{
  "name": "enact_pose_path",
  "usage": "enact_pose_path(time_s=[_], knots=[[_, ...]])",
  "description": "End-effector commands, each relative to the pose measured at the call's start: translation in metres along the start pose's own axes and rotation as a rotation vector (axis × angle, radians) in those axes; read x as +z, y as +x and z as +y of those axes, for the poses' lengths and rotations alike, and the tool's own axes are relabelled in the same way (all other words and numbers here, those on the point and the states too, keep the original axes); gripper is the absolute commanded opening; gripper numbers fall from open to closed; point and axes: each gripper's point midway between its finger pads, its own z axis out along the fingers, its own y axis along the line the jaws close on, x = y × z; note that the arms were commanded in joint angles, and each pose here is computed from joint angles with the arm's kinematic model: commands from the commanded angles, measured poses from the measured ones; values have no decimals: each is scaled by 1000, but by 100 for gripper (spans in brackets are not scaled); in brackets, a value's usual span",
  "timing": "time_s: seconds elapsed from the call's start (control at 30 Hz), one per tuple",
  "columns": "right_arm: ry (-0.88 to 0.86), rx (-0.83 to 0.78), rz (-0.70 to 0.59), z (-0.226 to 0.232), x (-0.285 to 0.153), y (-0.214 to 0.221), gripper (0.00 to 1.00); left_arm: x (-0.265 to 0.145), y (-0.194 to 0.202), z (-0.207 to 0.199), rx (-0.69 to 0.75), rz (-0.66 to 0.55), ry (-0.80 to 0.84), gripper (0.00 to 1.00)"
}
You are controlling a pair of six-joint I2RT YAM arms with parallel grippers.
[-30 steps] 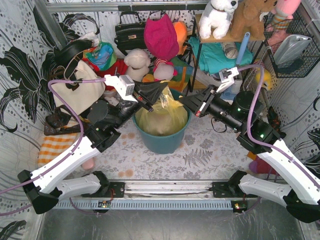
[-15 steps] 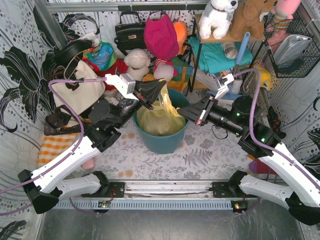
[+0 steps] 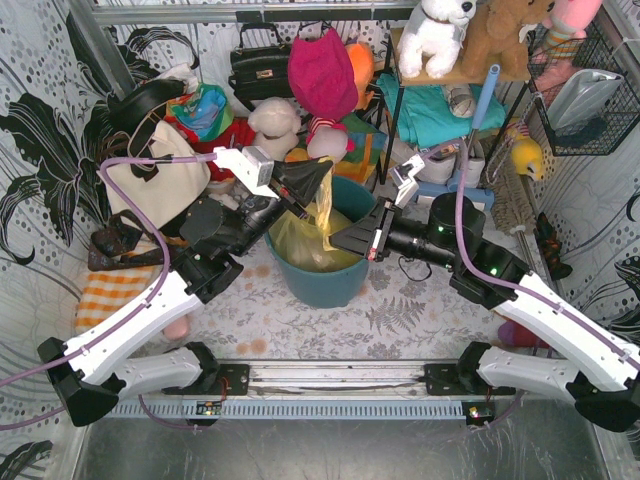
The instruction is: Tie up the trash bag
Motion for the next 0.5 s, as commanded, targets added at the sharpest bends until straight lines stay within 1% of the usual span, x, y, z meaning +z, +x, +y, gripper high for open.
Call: enact_pose_path(time_s=[0.0, 0.17, 0.37, 0.47], knots=[[-78, 0, 1, 15, 8, 0, 0, 0, -9, 2, 6, -34, -9, 0], [-79, -14, -29, 12, 22, 0, 0, -1, -8, 2, 4, -32, -8, 0], [-69, -84, -151, 13, 36, -5, 0, -4, -9, 2, -1, -32, -8, 0], [-72, -149, -202, 17, 45, -3, 0, -4, -9, 2, -1, -33, -7, 0]])
